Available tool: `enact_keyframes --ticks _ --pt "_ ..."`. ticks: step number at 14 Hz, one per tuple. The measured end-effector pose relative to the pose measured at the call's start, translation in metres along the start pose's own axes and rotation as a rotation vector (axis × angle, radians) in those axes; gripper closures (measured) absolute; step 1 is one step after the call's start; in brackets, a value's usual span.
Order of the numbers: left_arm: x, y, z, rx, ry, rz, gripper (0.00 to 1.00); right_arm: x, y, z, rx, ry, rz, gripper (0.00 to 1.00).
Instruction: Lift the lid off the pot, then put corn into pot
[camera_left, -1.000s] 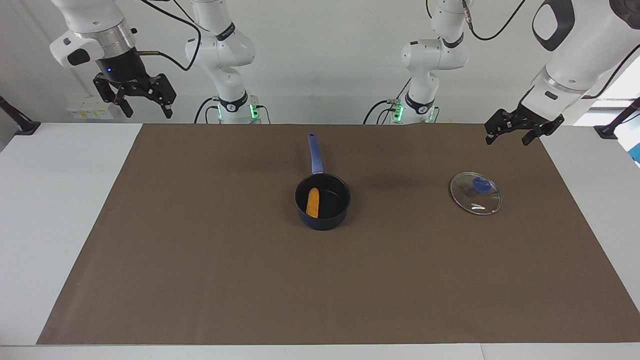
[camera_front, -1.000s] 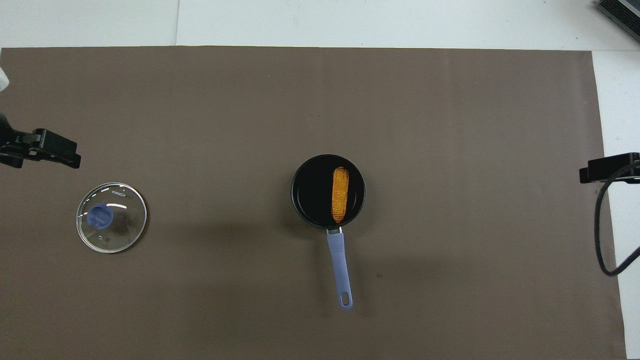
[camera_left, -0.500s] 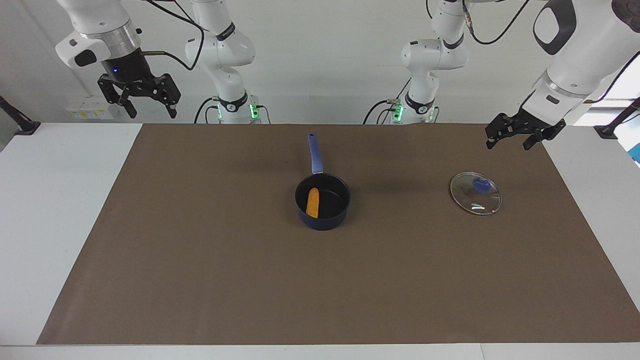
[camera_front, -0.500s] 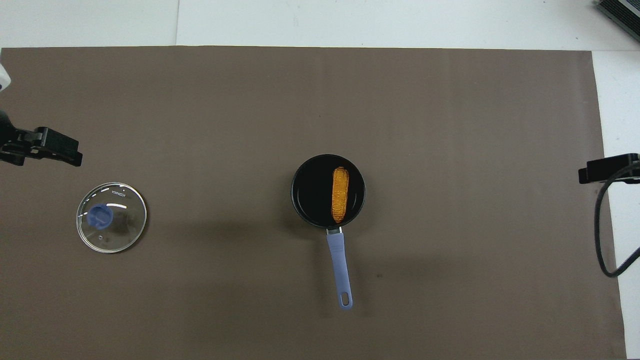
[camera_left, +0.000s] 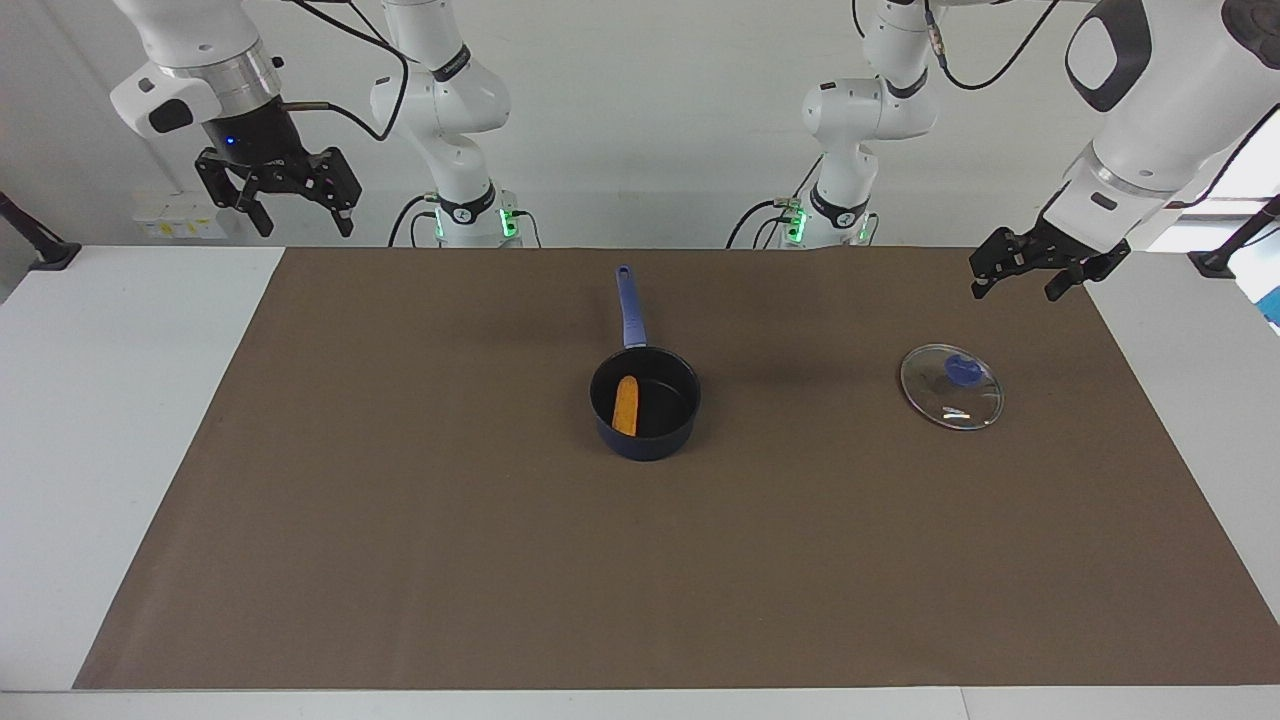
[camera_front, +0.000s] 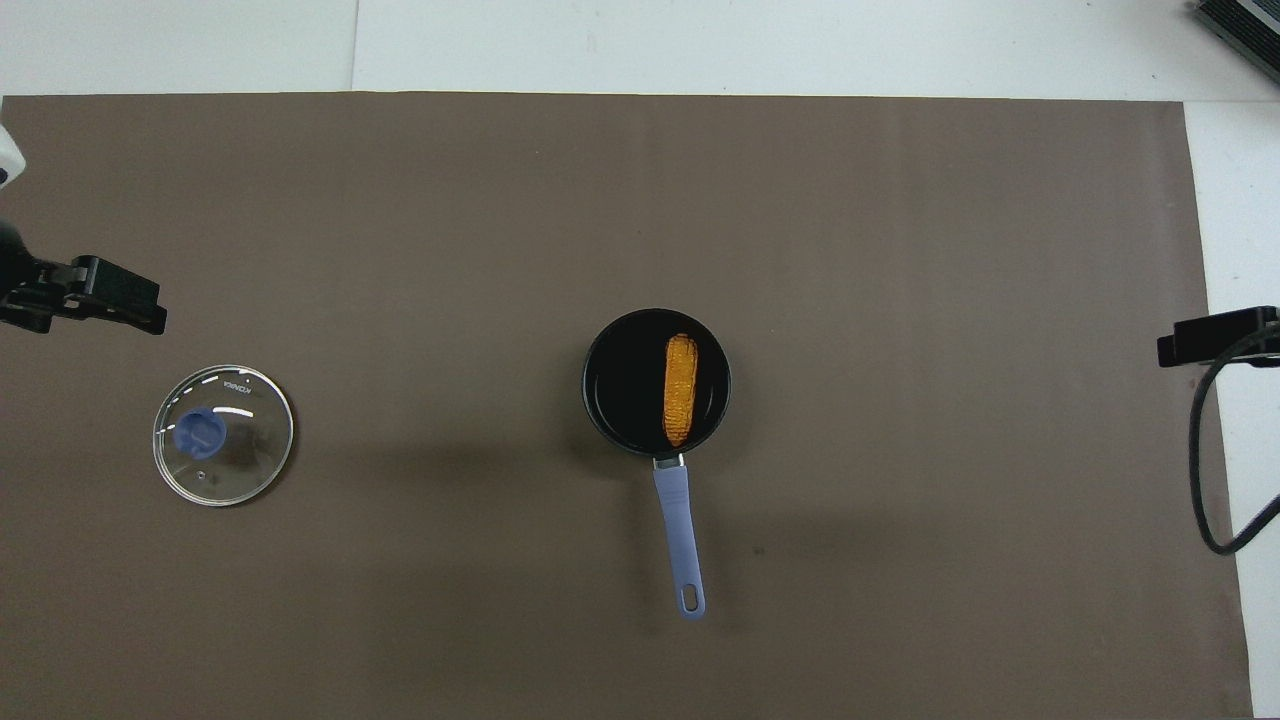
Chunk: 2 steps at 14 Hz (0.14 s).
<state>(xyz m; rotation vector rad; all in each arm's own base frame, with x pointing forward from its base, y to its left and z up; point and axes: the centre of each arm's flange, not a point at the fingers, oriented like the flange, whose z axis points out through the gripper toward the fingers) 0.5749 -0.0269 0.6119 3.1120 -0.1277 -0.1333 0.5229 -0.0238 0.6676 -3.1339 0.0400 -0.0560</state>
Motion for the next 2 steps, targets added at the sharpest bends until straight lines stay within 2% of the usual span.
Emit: enact_keyframes --ticks 2 --pt "0.0000 0.0002 0.0001 0.000 0.000 0.001 0.00 0.0000 0.0000 0.0000 0.000 0.000 0.000 0.00"
